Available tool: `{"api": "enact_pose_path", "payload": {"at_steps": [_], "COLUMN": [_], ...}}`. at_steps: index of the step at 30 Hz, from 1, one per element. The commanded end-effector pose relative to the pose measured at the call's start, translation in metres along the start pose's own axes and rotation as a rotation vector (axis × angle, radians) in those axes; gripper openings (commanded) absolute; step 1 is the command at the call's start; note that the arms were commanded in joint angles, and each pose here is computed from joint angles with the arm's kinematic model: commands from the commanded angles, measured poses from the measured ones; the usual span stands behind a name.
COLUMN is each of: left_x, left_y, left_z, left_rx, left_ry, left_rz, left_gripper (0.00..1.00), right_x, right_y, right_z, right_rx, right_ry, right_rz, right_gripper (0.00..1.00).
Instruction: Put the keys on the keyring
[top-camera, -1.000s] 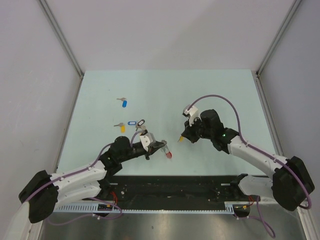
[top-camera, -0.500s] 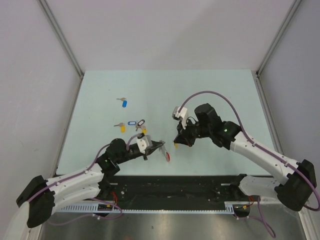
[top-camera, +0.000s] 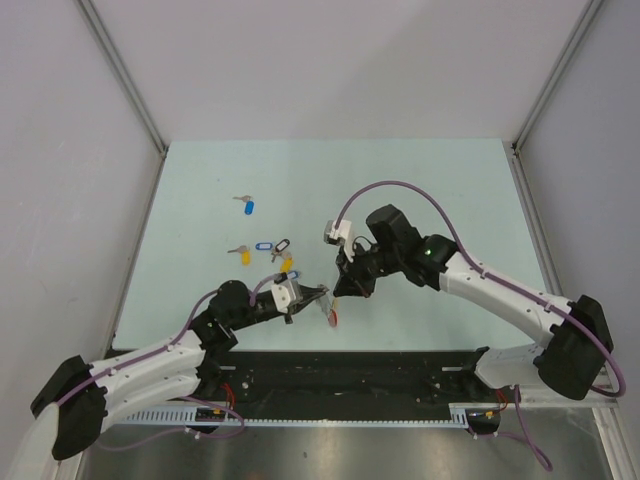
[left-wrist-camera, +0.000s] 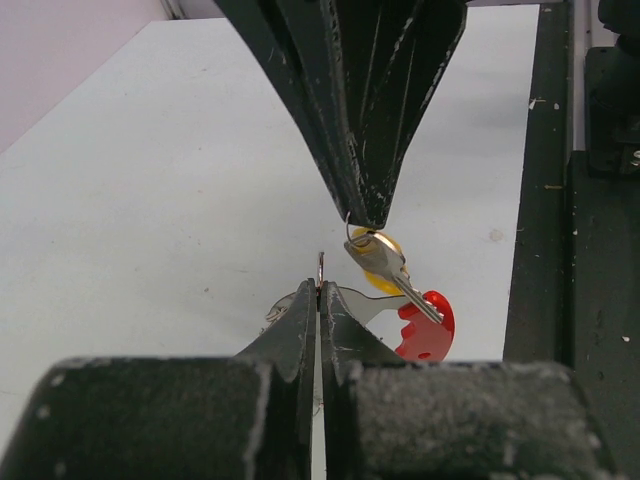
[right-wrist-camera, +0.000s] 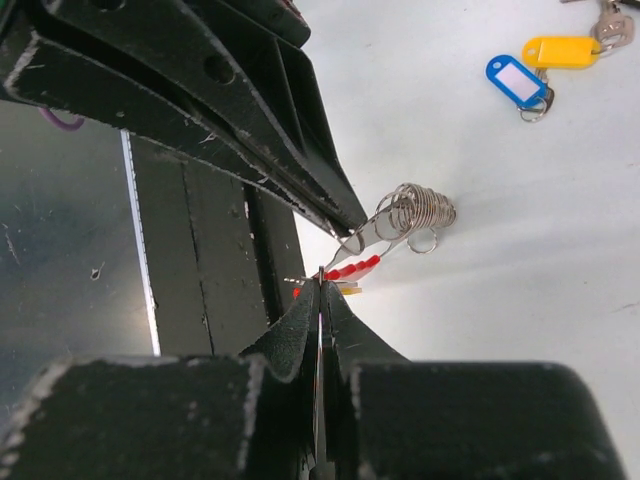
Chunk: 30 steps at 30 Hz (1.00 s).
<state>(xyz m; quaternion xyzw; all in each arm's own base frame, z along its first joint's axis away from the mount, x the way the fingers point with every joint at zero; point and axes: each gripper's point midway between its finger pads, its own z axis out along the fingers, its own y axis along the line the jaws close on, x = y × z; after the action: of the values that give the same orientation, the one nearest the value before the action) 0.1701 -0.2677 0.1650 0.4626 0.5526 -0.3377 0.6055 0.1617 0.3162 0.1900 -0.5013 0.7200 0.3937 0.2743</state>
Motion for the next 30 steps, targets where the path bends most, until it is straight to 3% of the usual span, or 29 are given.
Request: {"api": "enact_pose_path", "payload": {"at_steps": [1,30], "left_x": [-0.016,-0.015], "left_y": [0.001,-0.002], "left_z": [0.0,0.0], "left_rx": [0.012,0.028], "left_ry": [-0.06,-0.057], "left_rz": [0.056,0.066], "left_gripper": [0.01,0.01], "right_x": [-0.021,-0.033], "right_y": [0.006,0.0], "right_z": [0.0,0.004], "right_rx": [-0.035,-0.01], "right_ry": [-0.037,-0.056], "right_rz": [-0.028,-0.022], "right_gripper": [0.0,0.0]}}
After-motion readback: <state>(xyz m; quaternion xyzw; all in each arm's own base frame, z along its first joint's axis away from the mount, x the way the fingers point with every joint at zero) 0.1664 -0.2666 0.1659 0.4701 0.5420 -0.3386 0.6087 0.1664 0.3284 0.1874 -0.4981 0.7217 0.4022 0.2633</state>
